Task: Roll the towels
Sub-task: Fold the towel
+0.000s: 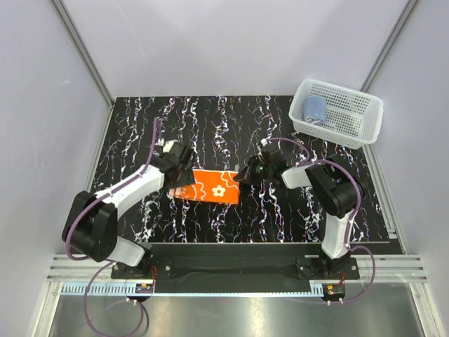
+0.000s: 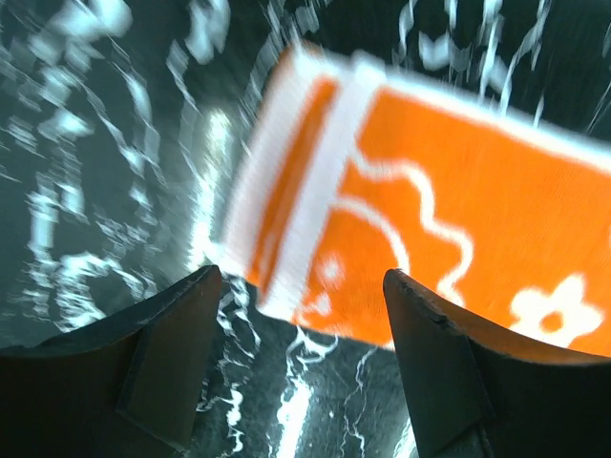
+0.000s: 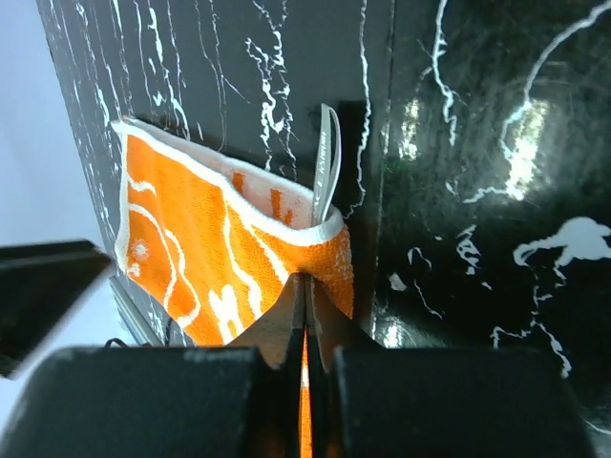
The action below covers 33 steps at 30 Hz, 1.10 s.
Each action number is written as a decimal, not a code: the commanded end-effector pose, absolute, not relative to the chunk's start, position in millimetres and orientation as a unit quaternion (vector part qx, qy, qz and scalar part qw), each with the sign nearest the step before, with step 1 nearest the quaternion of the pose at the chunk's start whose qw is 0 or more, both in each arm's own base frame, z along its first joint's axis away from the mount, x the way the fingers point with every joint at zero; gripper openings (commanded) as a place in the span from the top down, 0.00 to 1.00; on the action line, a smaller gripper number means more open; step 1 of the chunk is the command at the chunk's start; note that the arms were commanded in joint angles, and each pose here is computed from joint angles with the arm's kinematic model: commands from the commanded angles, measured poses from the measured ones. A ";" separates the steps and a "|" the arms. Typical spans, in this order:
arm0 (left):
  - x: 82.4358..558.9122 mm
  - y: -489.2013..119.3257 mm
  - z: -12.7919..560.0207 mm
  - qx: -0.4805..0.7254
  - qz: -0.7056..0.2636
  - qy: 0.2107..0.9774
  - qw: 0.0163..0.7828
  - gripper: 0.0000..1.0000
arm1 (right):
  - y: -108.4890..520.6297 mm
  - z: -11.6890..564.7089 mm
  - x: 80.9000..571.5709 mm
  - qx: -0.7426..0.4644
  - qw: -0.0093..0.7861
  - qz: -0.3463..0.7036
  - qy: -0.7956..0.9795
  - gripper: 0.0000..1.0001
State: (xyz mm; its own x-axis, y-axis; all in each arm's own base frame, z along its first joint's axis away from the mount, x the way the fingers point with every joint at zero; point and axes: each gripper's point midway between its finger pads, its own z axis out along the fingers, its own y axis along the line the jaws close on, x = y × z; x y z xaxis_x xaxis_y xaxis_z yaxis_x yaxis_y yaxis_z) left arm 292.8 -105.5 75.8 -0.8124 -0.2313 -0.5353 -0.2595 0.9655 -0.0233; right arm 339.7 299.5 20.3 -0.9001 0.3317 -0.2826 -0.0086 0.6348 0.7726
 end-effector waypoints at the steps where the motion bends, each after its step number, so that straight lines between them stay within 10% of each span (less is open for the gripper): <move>1: 290.7 -127.7 62.2 -0.132 -0.028 0.949 0.285 0.27 | 299.0 17.8 335.3 0.097 0.207 0.423 0.877 1.00; 33: 319.2 -83.6 57.3 -0.151 0.079 0.945 0.280 0.21 | 219.8 4.2 288.5 0.155 0.210 0.249 0.933 1.00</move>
